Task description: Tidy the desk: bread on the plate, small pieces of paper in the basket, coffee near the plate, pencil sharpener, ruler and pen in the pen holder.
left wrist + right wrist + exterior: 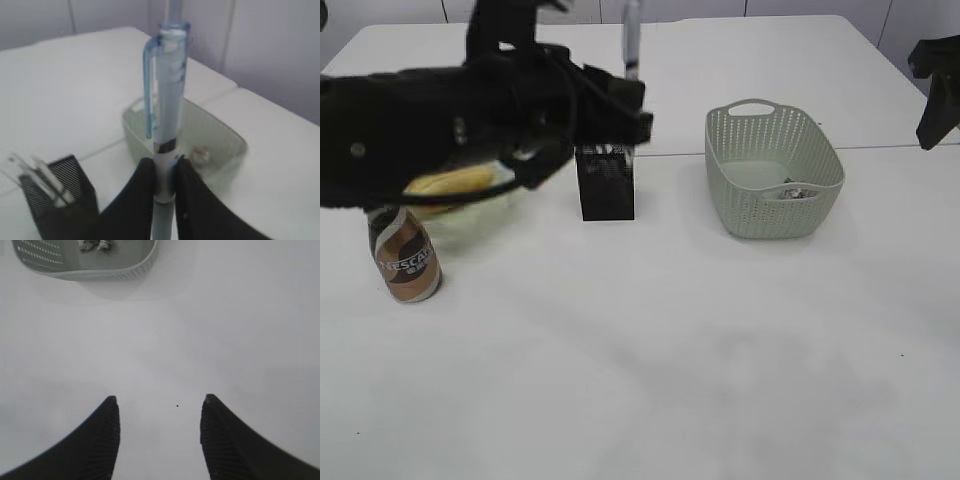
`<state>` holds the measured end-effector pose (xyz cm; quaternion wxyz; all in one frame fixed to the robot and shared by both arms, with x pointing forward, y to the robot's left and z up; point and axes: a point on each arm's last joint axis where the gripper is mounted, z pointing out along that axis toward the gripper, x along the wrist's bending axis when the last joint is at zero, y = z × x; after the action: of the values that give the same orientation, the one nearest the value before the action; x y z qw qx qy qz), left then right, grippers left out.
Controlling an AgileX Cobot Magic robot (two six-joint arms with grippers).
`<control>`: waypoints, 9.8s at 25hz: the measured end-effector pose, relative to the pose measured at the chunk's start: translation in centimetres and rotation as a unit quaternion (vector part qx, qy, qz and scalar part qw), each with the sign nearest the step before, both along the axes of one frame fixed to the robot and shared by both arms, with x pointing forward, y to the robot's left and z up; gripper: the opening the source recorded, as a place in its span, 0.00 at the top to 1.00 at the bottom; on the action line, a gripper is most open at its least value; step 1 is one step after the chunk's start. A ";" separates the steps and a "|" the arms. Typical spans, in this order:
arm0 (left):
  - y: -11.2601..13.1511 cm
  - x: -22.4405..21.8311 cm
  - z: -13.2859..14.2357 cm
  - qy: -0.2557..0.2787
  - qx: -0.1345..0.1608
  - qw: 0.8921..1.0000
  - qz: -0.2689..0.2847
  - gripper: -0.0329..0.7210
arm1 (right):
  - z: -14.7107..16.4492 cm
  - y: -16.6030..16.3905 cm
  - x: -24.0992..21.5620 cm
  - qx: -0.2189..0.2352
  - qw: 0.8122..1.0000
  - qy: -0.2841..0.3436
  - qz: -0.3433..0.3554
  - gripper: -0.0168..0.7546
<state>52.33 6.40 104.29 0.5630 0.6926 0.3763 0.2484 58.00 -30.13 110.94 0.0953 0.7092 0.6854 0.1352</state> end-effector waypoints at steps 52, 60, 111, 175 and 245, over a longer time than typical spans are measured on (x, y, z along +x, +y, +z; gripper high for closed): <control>1.5 16.1 -11.6 0.062 -0.010 0.988 0.140 0.62 | 0.0 -0.4 0.1 -0.026 1.000 -0.004 0.005 0.48; 1.5 15.7 -11.6 0.102 0.008 0.986 0.133 0.31 | 0.0 -0.4 0.1 -0.026 1.000 -0.006 0.005 0.48; 10.2 -0.6 8.2 0.407 0.216 0.875 0.148 0.32 | 4.5 6.5 -12.1 0.082 0.985 -0.065 0.135 0.37; 24.2 -28.9 1.3 0.090 0.094 0.991 -0.022 0.40 | -6.5 1.9 -35.9 0.018 0.907 -0.345 0.240 0.37; 23.9 -29.2 1.3 0.110 0.070 0.967 0.220 0.45 | -6.5 2.3 -35.4 -0.027 0.931 -0.344 0.118 0.37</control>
<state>23.18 30.28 105.56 0.4000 0.6531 0.5611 0.3141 22.63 -27.81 104.44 0.3280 0.5302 0.6927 0.3627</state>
